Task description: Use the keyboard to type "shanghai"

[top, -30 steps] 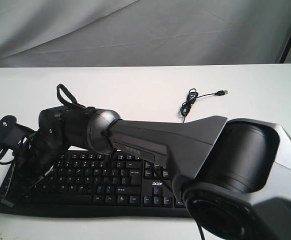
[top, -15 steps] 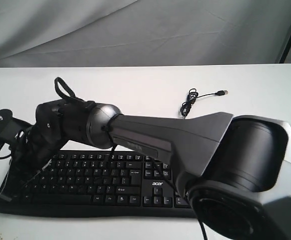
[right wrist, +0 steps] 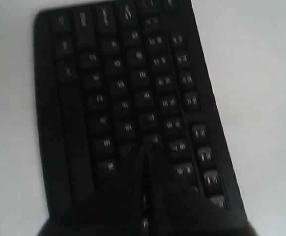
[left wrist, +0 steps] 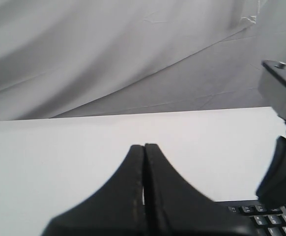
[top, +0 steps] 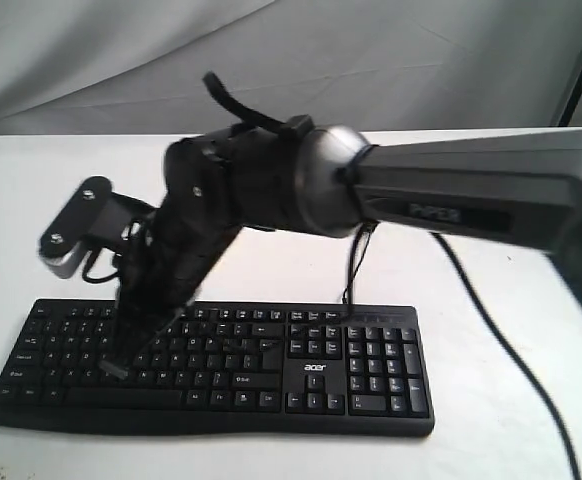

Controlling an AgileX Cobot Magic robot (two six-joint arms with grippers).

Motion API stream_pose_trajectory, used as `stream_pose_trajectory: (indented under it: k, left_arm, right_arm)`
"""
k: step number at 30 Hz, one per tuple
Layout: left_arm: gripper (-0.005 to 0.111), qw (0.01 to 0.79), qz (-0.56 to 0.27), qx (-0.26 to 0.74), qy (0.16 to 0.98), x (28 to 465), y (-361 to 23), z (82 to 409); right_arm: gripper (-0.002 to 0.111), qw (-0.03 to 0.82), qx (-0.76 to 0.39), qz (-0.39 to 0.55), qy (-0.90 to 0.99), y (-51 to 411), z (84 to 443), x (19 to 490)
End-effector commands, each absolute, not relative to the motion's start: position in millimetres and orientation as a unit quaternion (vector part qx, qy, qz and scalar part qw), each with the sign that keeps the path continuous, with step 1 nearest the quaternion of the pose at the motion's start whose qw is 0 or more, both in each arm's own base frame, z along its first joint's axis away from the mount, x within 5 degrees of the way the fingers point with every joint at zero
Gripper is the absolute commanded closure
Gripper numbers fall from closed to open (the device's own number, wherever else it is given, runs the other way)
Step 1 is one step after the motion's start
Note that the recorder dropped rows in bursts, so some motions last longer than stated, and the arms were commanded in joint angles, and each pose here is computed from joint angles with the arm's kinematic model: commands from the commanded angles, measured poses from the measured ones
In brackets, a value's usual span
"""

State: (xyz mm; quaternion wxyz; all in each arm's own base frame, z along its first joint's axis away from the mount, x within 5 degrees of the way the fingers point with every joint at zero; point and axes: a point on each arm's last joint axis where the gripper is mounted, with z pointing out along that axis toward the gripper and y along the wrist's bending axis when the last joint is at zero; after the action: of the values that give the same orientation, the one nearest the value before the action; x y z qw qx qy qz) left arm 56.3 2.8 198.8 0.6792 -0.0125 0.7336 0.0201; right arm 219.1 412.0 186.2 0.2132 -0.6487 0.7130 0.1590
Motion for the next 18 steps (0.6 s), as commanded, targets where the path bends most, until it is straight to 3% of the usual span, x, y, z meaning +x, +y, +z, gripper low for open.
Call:
stream_pose_trajectory:
  k: [1, 18]
  left_arm:
    - [0.107, 0.683, 0.014, -0.013, 0.73, 56, 2, 199]
    - [0.107, 0.683, 0.014, -0.013, 0.73, 56, 2, 199]
  right_arm:
    - [0.108, 0.23, -0.63, 0.18, 0.719, 384, 188, 207]
    - [0.108, 0.203, -0.632, 0.219, 0.715, 412, 150, 209]
